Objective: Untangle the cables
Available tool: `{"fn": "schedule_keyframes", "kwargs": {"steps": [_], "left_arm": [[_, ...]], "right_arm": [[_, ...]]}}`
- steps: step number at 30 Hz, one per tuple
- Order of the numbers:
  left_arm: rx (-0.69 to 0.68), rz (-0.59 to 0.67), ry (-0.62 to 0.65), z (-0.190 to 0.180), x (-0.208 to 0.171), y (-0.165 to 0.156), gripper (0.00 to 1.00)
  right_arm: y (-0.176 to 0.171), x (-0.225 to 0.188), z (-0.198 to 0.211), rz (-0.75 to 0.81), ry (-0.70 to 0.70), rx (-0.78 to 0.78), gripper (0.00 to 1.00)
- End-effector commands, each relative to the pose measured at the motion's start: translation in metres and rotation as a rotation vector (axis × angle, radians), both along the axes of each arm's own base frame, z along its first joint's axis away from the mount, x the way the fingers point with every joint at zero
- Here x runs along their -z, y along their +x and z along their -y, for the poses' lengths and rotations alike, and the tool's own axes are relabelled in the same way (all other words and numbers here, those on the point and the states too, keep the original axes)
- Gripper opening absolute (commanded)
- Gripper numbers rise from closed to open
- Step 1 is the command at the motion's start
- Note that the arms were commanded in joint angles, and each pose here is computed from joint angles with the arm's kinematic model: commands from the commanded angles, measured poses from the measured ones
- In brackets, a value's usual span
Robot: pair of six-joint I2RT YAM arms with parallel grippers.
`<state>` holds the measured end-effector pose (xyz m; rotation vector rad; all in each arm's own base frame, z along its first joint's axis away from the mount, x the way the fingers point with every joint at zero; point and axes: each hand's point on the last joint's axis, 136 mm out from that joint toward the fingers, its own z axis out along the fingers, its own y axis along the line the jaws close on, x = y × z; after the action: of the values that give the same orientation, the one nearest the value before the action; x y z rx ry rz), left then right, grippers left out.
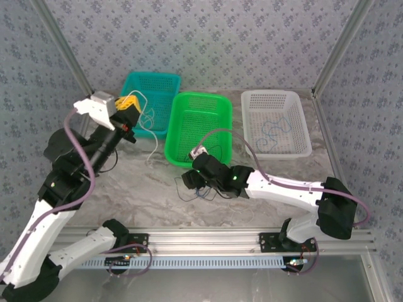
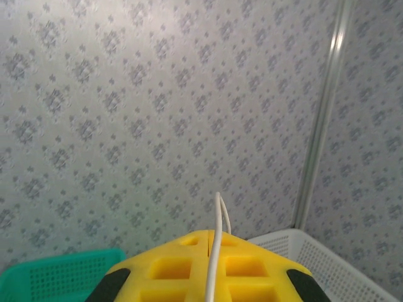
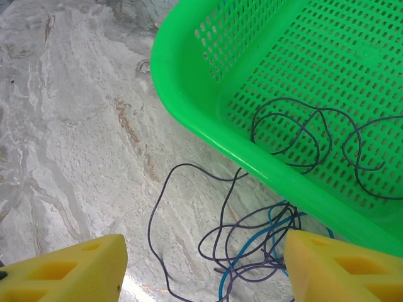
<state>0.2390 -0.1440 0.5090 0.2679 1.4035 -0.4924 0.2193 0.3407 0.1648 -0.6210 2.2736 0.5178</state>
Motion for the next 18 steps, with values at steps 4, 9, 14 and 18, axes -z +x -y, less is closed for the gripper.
{"fn": "schedule_keyframes", "kwargs": {"steps": [4,9,14,18], "left_arm": [[-0.09,-0.085,-0.024,-0.022,0.014,0.031,0.06],[-0.079,-0.188,-0.095,-0.032,0.036,0.051,0.06],[-0.073,-0.217,-0.111,-0.033,0.047,0.057,0.06],[-0.068,-0.23,-0.106,-0.033,0.051,0.058,0.06]], "right_arm": [[0.003,0.019,0.029,-0.02,-0.136,0.071,0.66],[0.007,0.022,0.041,0.035,-0.262,0.052,0.68],[0.023,0.032,0.044,0.051,-0.354,0.024,0.71],[0.036,0.04,0.035,0.048,-0.388,-0.054,0.73]]}}
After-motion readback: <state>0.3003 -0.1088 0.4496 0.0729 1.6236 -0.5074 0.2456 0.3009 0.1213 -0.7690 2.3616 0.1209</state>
